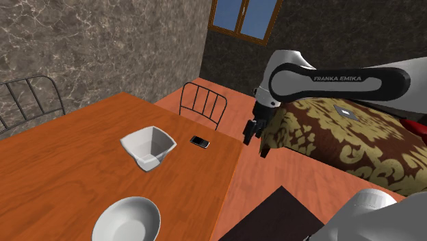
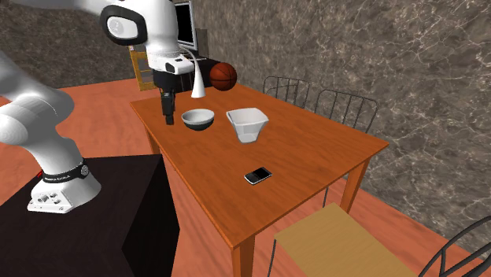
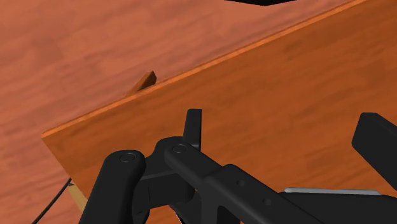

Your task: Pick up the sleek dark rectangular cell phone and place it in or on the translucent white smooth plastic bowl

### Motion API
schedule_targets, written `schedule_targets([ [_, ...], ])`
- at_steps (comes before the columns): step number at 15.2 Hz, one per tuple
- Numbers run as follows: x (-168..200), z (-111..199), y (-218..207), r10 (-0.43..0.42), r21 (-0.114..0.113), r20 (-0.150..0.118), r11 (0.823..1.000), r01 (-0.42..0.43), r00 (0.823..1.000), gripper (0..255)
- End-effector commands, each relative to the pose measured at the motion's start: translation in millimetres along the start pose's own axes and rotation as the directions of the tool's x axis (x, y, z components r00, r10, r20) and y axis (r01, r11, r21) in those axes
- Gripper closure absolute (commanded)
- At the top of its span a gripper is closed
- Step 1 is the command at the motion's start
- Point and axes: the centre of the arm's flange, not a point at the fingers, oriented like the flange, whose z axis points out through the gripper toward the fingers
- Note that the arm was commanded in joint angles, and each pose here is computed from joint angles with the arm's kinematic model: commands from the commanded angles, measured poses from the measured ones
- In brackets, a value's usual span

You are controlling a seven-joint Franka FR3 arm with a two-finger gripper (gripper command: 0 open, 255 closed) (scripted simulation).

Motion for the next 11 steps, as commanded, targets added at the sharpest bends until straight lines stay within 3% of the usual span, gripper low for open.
schedule_targets([
  [1, 22.1, 14.4, 5.4, -0.012, -0.007, -0.009, 1.000, 0.012, 1.000, 0],
  [11, 119.0, 92.2, 33.9, -0.071, -0.037, -0.037, 0.997, 0.070, 0.997, 0],
])
